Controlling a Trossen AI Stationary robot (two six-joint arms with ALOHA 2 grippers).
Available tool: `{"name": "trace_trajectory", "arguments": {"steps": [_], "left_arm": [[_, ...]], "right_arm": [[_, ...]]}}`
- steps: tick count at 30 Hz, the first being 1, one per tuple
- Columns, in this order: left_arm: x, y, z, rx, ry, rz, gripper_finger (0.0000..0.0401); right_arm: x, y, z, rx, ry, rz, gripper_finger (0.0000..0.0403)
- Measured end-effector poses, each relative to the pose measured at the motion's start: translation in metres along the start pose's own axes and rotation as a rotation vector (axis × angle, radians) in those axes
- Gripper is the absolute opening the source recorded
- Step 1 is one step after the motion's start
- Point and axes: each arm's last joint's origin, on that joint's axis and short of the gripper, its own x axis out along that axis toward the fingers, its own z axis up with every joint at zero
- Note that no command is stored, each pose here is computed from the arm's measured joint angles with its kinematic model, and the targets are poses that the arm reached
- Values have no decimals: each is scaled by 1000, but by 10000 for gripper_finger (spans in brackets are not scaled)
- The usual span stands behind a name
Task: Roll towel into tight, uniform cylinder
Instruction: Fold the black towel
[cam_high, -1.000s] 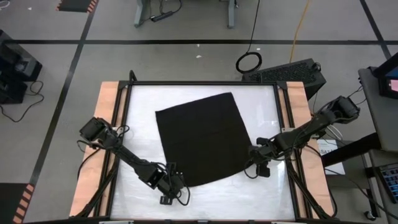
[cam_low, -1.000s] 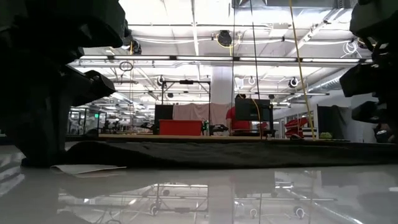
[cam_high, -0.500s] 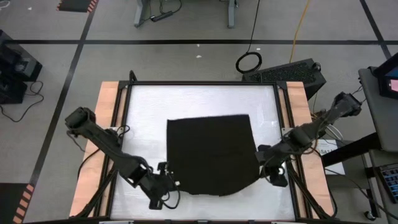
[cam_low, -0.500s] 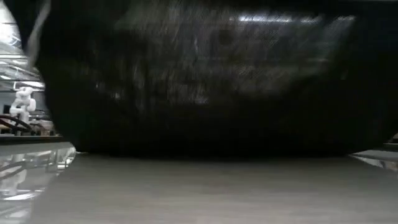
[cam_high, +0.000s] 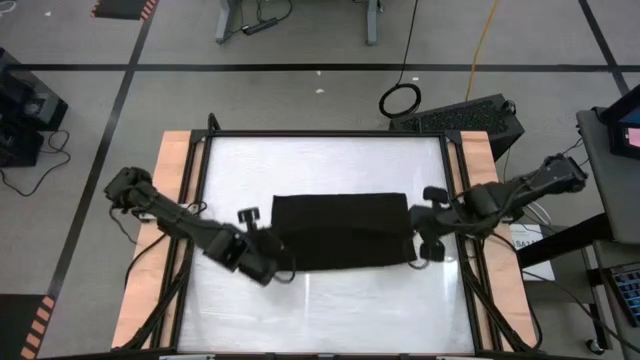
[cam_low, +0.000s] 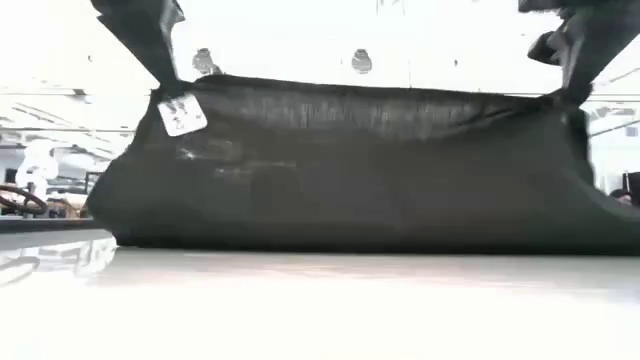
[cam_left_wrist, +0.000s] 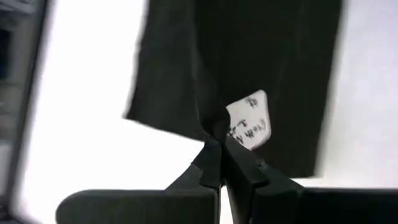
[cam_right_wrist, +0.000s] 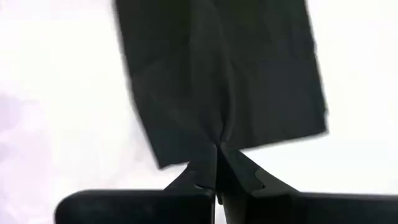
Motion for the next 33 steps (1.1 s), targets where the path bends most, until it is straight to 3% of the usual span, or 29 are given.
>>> {"name": "trace_trajectory", "arguments": {"steps": [7, 14, 20, 29, 33], "left_arm": [[22, 38, 23, 19, 5, 85, 10], [40, 68, 39, 51, 19, 90, 10], [60, 73, 45, 90, 83, 26, 10], [90, 71, 48, 98, 176, 47, 12], [106, 73, 50, 82, 219, 50, 36]], "right_arm": [[14, -28, 18, 90, -20, -111, 0], [31, -50, 35, 101, 7, -158, 0], [51, -59, 44, 87, 97, -145, 0], [79, -76, 55, 89, 181, -177, 0], [91, -89, 58, 130, 211, -193, 9]]}}
